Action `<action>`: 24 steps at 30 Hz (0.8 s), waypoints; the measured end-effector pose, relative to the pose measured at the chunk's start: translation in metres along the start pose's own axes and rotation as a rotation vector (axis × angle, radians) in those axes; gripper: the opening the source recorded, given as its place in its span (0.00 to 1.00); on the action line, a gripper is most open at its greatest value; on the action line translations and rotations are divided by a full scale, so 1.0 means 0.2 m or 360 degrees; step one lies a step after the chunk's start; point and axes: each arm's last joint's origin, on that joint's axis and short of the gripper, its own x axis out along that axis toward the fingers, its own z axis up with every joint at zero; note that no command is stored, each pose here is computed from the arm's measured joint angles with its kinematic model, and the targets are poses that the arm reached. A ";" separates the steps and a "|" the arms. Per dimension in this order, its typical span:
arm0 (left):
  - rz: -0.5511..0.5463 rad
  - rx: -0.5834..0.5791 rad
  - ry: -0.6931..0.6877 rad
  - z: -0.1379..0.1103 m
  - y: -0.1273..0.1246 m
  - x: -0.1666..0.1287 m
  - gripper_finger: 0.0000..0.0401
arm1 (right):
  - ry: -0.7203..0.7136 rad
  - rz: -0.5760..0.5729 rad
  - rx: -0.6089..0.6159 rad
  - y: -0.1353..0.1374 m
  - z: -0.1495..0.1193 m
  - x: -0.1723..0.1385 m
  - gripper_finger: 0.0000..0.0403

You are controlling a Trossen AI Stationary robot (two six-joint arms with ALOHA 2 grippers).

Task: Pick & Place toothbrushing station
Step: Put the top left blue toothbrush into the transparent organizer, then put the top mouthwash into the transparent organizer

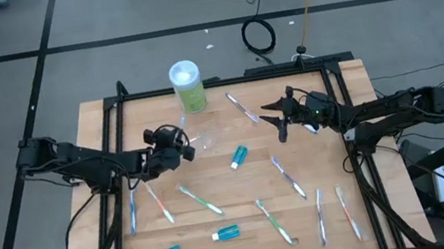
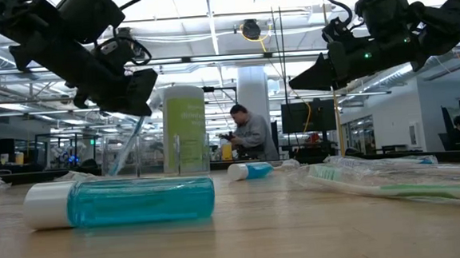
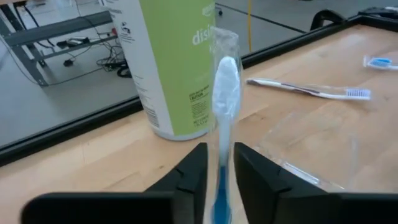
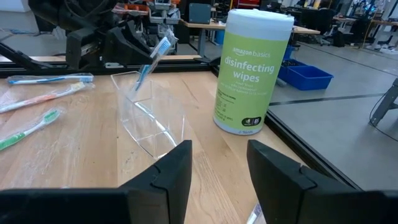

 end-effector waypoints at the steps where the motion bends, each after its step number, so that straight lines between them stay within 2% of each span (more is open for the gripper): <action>1: 0.0007 -0.0017 0.0001 0.00 0.00 0.00 0.25 | 0.0000 0.0000 0.0004 0.00 0.00 0.00 0.36; 9: 0.0061 -0.0056 0.0018 0.00 0.03 0.03 0.35 | 0.0000 0.0000 0.0043 0.00 0.00 0.00 0.36; 24: 0.0050 0.0060 0.0053 0.01 0.04 0.04 0.35 | 0.0082 0.0006 0.0044 0.00 -0.02 0.00 0.36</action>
